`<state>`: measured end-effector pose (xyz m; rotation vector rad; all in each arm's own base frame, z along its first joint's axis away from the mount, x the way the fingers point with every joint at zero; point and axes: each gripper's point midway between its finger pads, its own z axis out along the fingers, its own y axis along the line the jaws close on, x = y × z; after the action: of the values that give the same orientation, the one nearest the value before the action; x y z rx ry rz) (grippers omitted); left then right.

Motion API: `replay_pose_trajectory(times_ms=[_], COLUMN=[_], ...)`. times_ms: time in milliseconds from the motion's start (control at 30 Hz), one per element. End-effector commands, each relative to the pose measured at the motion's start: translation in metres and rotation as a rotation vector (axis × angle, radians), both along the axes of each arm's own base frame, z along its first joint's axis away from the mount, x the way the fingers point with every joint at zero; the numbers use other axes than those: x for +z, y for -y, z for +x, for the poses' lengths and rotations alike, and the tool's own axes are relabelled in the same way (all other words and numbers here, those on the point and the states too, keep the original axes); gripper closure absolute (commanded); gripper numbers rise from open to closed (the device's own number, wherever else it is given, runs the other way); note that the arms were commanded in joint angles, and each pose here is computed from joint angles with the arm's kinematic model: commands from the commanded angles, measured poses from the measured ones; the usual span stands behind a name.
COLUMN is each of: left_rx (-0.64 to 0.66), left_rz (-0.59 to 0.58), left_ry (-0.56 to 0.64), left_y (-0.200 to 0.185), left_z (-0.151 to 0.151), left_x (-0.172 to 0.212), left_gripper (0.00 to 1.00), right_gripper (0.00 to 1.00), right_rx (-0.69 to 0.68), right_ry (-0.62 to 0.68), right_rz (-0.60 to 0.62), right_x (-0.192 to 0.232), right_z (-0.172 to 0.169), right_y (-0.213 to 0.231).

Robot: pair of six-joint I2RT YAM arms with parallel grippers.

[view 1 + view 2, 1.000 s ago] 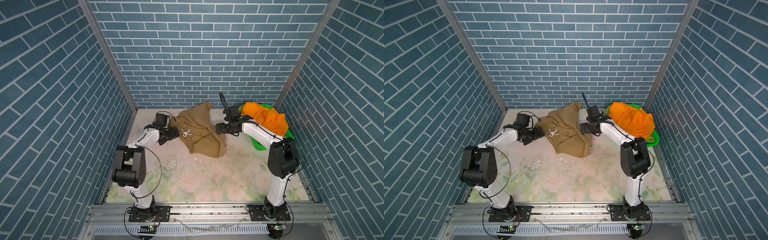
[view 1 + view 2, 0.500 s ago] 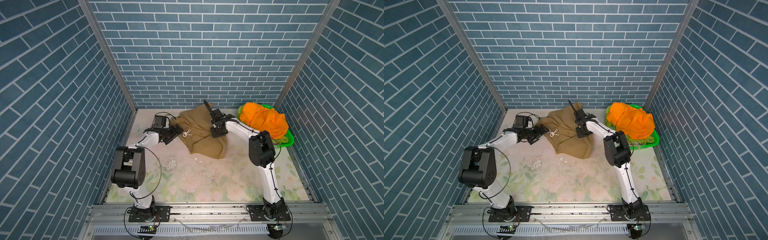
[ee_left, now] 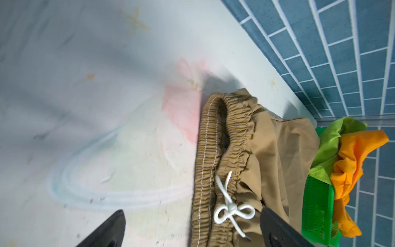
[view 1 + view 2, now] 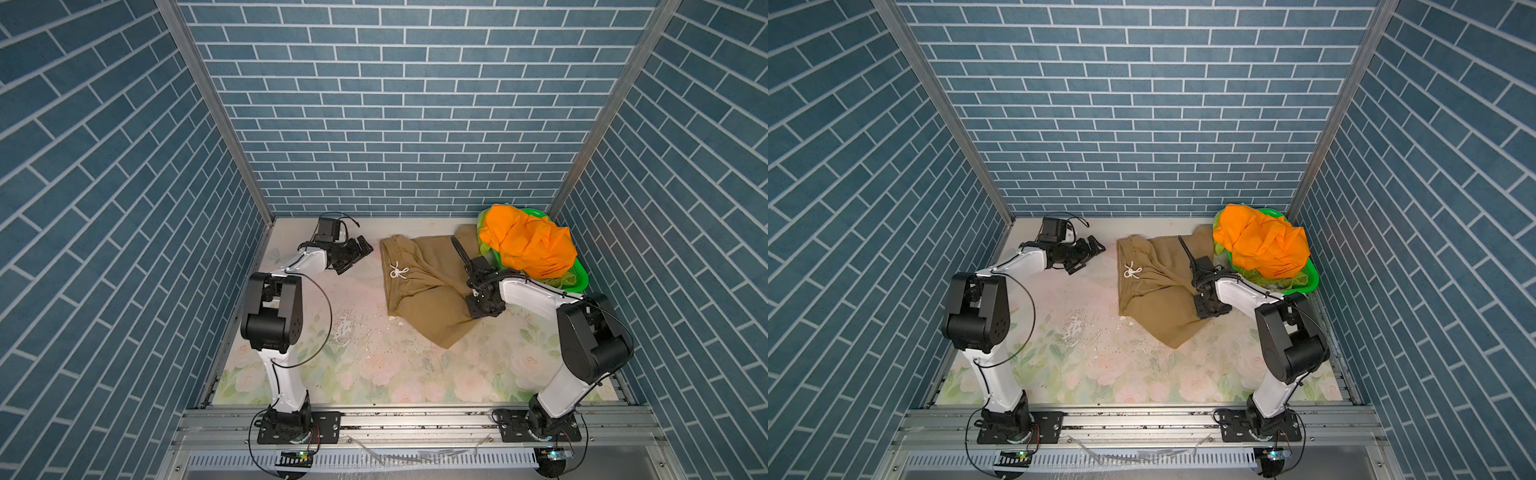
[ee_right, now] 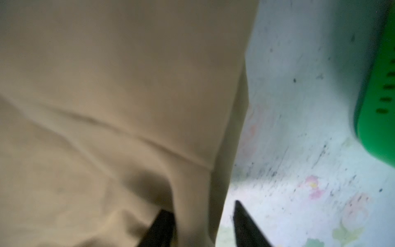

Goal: Fold and stack the shorts

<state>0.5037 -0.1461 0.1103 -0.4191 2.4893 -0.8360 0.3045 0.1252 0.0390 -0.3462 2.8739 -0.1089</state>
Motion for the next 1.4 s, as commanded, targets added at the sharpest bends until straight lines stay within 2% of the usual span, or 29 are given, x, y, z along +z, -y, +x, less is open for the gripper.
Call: replay_pose_trajectory(times_ms=[0, 100, 267, 433, 700, 1000, 1233, 1367], left_rx=[-0.137, -0.193, -0.247, -0.306, -0.355, -0.413, -0.446, -0.456], left_rz=[0.042, 0.030, 0.094, 0.141, 0.184, 0.144, 0.116, 0.094], left_ry=[0.020, 0.079, 0.139, 0.186, 0.142, 0.108, 0.100, 0.109], left_y=[0.026, 0.046, 0.055, 0.066, 0.069, 0.080, 0.084, 0.088], left_z=[0.013, 0.037, 0.070, 0.089, 0.101, 0.087, 0.080, 0.080], left_x=[0.002, 0.009, 0.002, -0.009, -0.044, -0.069, -0.078, -0.077], left_gripper=[0.00, 0.00, 0.00, 0.04, 0.08, 0.18, 0.34, 0.57], right_gripper=[0.19, 0.04, 0.02, 0.02, 0.02, 0.02, 0.02, 0.02], right_rx=[-0.017, -0.040, -0.066, -0.090, -0.106, -0.138, -0.142, -0.147], right_ry=[0.120, 0.154, 0.181, 0.195, 0.202, 0.182, 0.160, 0.162], right_rz=[0.094, 0.158, 0.216, 0.262, 0.291, 0.318, 0.329, 0.331], right_x=[0.038, 0.055, 0.067, 0.069, 0.070, 0.058, 0.050, 0.048], right_z=[0.014, 0.018, 0.018, 0.019, 0.028, 0.039, 0.043, 0.045], right_y=[-0.008, -0.009, -0.006, -0.003, -0.001, 0.002, 0.000, 0.000])
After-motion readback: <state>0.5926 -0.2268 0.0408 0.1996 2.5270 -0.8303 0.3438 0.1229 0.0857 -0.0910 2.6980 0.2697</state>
